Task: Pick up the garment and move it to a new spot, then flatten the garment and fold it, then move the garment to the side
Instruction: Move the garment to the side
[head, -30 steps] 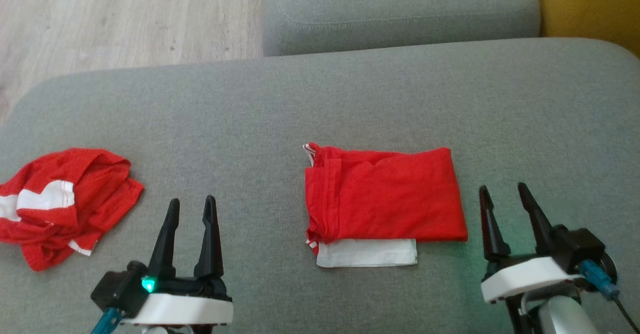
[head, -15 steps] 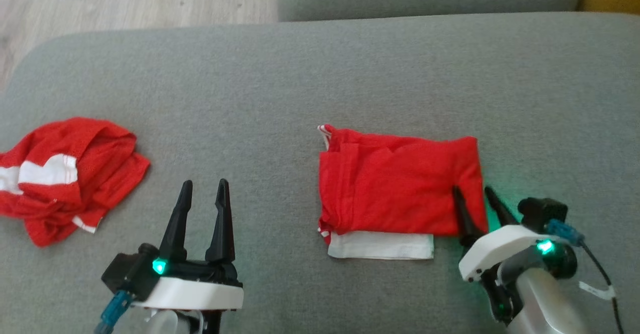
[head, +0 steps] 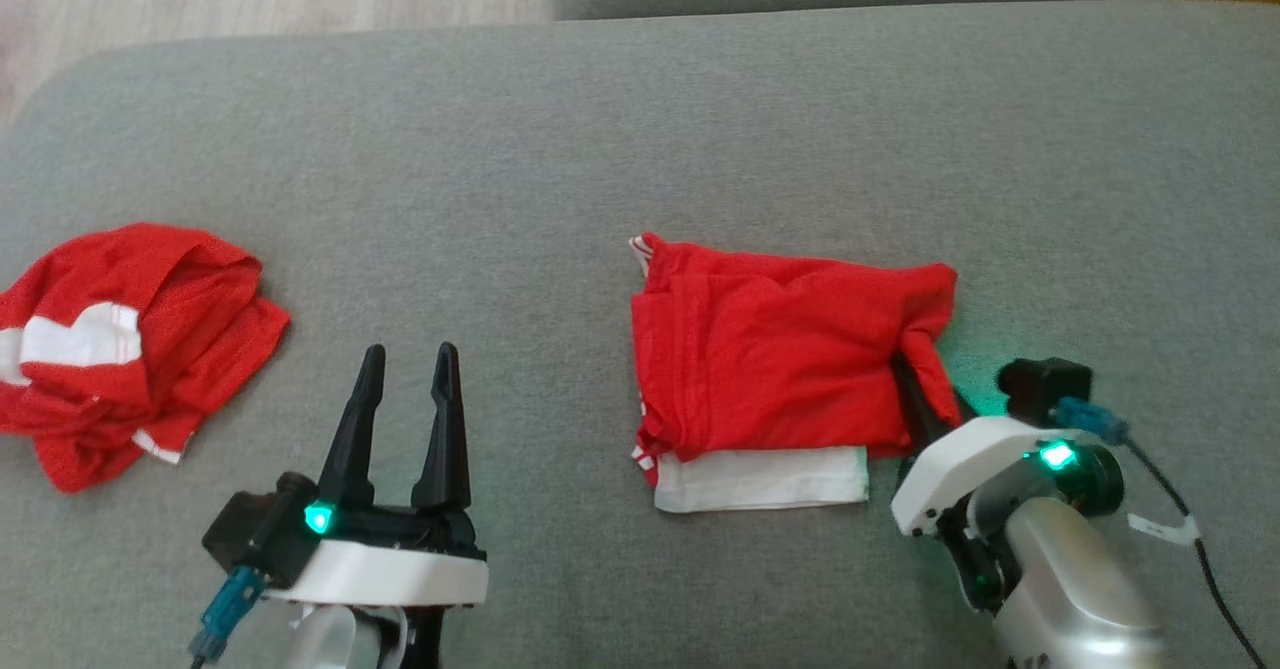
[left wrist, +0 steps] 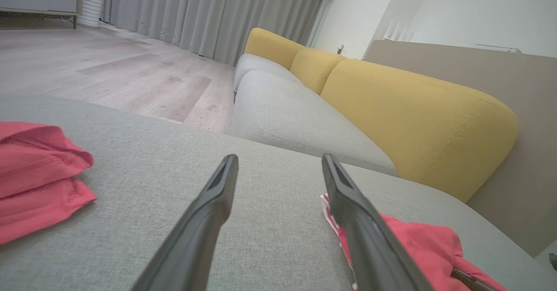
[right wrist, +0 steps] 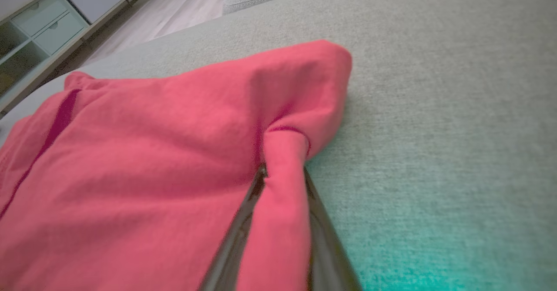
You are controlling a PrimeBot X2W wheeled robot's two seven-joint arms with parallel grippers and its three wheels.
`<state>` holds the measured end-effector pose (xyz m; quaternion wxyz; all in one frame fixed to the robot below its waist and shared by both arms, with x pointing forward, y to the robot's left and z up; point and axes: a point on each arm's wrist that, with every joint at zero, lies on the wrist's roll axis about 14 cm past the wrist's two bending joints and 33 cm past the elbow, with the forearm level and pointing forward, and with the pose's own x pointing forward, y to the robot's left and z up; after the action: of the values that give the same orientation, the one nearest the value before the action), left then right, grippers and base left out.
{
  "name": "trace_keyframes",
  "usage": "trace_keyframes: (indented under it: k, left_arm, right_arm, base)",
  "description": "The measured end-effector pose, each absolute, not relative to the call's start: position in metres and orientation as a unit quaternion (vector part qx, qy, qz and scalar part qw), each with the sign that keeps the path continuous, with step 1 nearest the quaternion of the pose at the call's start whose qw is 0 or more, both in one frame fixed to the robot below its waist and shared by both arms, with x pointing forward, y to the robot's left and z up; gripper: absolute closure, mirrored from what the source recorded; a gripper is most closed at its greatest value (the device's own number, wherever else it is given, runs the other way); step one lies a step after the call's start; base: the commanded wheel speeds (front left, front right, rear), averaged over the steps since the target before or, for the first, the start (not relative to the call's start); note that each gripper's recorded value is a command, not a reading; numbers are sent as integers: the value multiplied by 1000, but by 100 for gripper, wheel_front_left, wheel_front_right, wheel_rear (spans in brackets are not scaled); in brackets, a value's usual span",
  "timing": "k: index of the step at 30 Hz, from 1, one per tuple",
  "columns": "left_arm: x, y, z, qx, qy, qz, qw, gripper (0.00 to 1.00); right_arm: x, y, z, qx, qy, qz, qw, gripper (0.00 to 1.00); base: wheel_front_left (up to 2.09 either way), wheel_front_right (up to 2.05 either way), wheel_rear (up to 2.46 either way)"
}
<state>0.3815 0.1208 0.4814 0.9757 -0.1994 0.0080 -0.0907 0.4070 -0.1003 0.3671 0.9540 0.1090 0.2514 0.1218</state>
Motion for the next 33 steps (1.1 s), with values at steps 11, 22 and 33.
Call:
trace_keyframes:
  k: [11, 22, 33]
  left_arm:
    - [391, 73, 492, -207, 3, -164, 964, 0]
    - [417, 36, 497, -218, -2, -216, 952, 0]
    - [435, 55, 465, -203, 26, -186, 961, 0]
  right_arm:
    - [416, -169, 398, -34, 193, 123, 973, 100]
    - [444, -306, 436, -150, 195, 29, 969, 100]
    - [478, -379, 430, -195, 238, -44, 950, 100]
  base:
    - [0, 0, 0]
    - [0, 0, 0]
    - [0, 0, 0]
